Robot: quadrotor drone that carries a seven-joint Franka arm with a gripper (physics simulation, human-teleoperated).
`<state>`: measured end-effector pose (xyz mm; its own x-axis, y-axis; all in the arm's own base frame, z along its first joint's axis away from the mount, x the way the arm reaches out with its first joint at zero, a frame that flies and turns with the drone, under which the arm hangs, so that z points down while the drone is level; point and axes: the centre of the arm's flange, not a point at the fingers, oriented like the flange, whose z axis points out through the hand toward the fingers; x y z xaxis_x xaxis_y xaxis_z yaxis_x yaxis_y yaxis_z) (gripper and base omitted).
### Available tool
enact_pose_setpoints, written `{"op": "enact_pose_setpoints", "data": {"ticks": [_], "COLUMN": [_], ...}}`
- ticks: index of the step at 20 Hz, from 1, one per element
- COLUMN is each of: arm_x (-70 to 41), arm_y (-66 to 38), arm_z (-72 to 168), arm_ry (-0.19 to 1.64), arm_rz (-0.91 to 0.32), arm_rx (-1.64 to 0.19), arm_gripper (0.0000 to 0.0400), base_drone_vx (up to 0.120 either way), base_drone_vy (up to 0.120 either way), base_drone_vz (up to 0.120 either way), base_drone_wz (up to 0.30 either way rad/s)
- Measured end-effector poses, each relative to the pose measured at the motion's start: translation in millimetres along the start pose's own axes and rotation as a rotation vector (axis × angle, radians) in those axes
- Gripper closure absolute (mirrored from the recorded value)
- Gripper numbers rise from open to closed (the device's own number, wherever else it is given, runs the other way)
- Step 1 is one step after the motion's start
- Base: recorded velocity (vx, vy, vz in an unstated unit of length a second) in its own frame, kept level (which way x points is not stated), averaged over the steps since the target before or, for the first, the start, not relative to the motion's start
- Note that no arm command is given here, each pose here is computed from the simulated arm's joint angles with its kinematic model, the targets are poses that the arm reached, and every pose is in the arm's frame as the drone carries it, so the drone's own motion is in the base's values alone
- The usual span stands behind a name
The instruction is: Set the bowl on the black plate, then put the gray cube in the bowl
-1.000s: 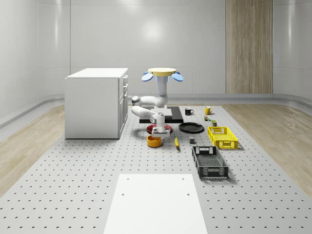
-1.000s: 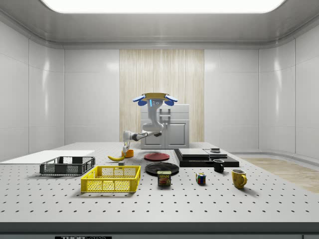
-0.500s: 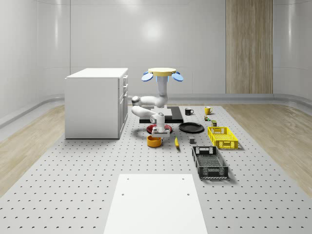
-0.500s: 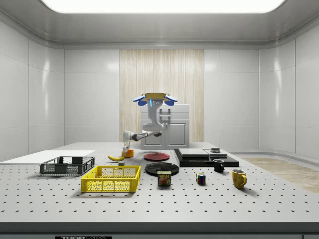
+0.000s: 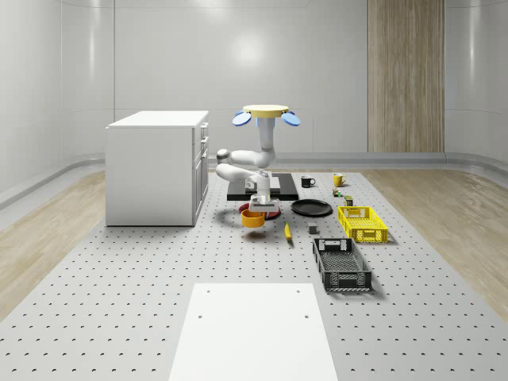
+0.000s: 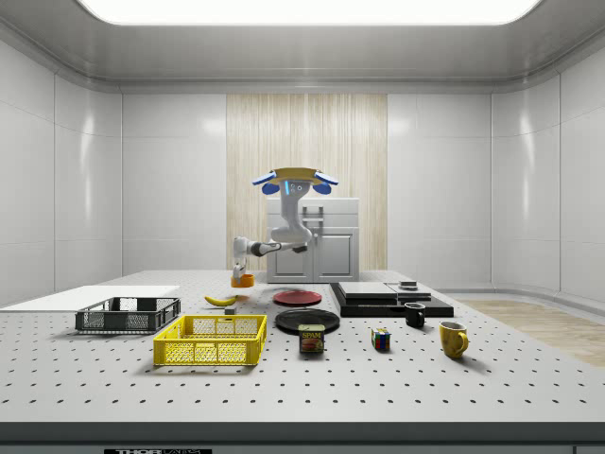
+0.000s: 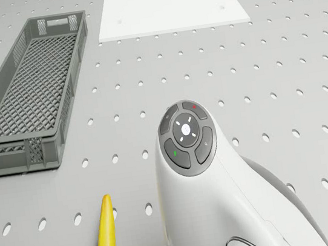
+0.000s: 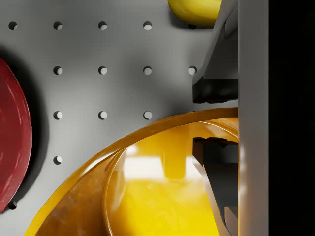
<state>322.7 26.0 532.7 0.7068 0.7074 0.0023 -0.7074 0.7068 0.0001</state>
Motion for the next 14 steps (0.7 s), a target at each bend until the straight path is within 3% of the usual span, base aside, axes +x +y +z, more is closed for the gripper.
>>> {"op": "enact_pose_setpoints", "data": {"ticks": [6, 10, 14], "arm_x": [0.0, 0.0, 0.0], "arm_y": [0.0, 0.0, 0.0], "arm_z": [-4.5, -5.4, -5.8], "arm_ry": [0.000, 0.000, 0.000], "arm_rz": [0.000, 0.000, 0.000], "arm_rx": [0.000, 0.000, 0.000], "arm_gripper": [0.0300, 0.0300, 0.0300], "base_drone_vx": [-0.120, -0.120, -0.120], "base_drone_vy": [0.120, 0.120, 0.120], "base_drone_vz": [0.000, 0.110, 0.000], "base_drone_wz": [0.000, 0.000, 0.000]}}
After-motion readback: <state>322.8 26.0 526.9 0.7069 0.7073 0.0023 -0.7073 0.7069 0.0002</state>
